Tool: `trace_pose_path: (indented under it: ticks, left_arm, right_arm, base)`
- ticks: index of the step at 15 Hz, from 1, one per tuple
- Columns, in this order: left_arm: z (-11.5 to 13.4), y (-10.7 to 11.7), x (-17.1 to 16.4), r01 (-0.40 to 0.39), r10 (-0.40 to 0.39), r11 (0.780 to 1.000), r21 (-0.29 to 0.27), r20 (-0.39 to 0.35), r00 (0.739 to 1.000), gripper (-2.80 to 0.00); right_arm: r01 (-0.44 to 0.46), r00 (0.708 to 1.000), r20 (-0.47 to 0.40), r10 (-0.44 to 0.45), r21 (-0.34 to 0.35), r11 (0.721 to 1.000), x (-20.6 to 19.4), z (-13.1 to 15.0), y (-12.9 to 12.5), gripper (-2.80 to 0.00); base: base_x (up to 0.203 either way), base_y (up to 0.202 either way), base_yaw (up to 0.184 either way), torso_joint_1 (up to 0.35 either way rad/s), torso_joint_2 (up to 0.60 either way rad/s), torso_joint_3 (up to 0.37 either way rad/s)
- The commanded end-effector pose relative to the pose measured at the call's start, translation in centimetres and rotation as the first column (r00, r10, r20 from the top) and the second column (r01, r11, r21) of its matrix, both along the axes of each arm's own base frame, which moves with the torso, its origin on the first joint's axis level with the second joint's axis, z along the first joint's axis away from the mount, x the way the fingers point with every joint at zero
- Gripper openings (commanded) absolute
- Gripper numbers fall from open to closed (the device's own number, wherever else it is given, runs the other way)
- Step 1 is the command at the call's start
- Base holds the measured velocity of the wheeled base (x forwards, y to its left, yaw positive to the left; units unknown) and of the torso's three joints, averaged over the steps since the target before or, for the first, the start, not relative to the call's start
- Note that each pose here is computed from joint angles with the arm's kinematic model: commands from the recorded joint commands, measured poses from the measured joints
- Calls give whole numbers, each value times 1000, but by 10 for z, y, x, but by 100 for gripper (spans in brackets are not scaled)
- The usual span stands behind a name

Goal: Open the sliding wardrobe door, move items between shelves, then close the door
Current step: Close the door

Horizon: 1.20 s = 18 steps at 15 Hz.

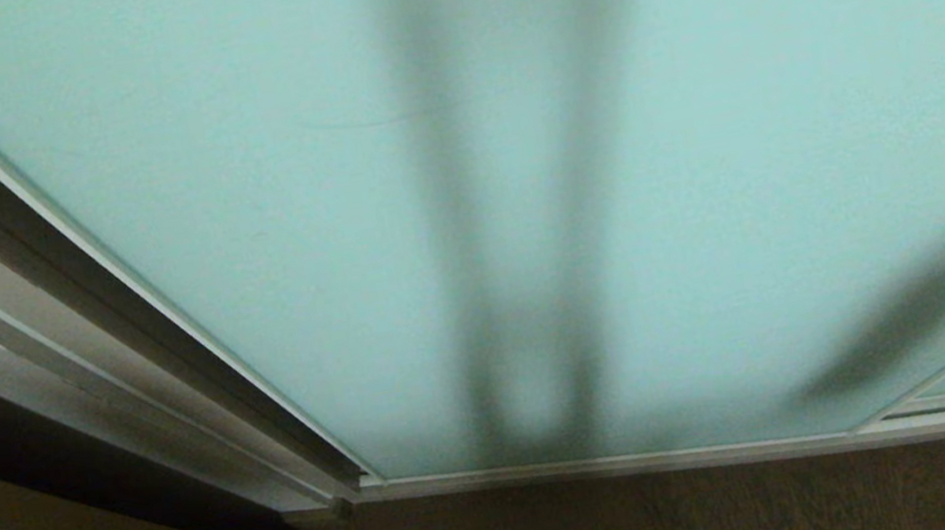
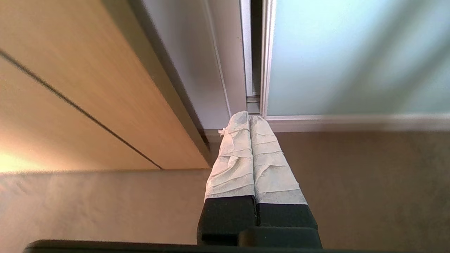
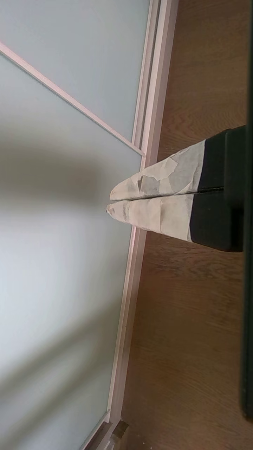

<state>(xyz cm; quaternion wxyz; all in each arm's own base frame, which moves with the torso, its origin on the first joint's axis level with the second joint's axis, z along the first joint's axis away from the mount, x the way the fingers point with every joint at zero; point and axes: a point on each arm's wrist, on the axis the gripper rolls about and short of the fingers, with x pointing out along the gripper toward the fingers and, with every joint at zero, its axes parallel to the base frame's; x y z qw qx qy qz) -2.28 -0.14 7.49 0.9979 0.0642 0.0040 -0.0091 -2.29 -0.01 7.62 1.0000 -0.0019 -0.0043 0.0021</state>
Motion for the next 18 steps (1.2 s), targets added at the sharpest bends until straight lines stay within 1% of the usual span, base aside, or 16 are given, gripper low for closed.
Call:
trace_pose_path:
  ticks: [1, 2, 3, 4, 6, 8, 11, 14, 16, 17, 18]
  left_arm:
    - [0, 0, 0, 4, -4, 998, 61, -1, 1000, -280]
    - [5, 0, -1, 5, -7, 998, 59, 27, 1000, -280]
    - [20, 0, -4, 2, -8, 999, 49, 111, 994, -280]
    - [36, 0, -9, 2, -10, 999, 43, 186, 982, -280]
    - [71, -1, -25, 23, -37, 999, 48, 320, 947, -280]
    - [109, -2, -41, 37, -55, 998, 50, 425, 903, -280]
    - [168, -2, -48, 78, -60, 997, -13, 514, 856, -280]
    - [214, -2, -38, 92, -55, 995, -29, 613, 788, -280]
    - [239, -2, -27, 91, -50, 995, -30, 650, 758, -280]
    - [253, -1, -23, 82, -36, 996, -36, 671, 741, -280]
    - [268, -1, -19, 61, -7, 997, -53, 697, 717, -280]
  right_arm:
    - [0, 1000, 2, 0, -1, 1000, 0, 0, 0, -280]
    - [0, 1000, 1, 0, -1, 1000, 0, 0, 0, -280]
    - [0, 1000, 2, 0, -1, 1000, 0, 0, 0, -280]
    - [0, 1000, 2, 0, -1, 1000, 0, 0, 0, -280]
    - [0, 1000, 1, 0, -1, 1000, 0, 0, 0, -280]
    - [0, 1000, 2, 0, -1, 1000, 0, 0, 0, -280]
    - [0, 1000, 1, 0, -1, 1000, 0, 0, 0, -280]
    - [0, 1000, 2, 0, -1, 1000, 0, 0, 0, -280]
    - [0, 1000, 2, 0, -1, 1000, 0, 0, 0, -280]
    - [0, 1000, 1, 0, -1, 1000, 0, 0, 0, -280]
    - [0, 1000, 1, 0, -1, 1000, 0, 0, 0, -280]
  base:
    - [0, 0, 0, 0, 0, 0]
    - [0, 0, 0, 0, 0, 0]
    - [0, 0, 0, 0, 0, 0]
    - [0, 0, 0, 0, 0, 0]
    - [0, 0, 0, 0, 0, 0]
    - [0, 0, 0, 0, 0, 0]
    - [0, 0, 0, 0, 0, 0]
    - [0, 0, 0, 0, 0, 0]
    - [0, 0, 0, 0, 0, 0]
    - [0, 0, 0, 0, 0, 0]
    - [0, 0, 0, 0, 0, 0]
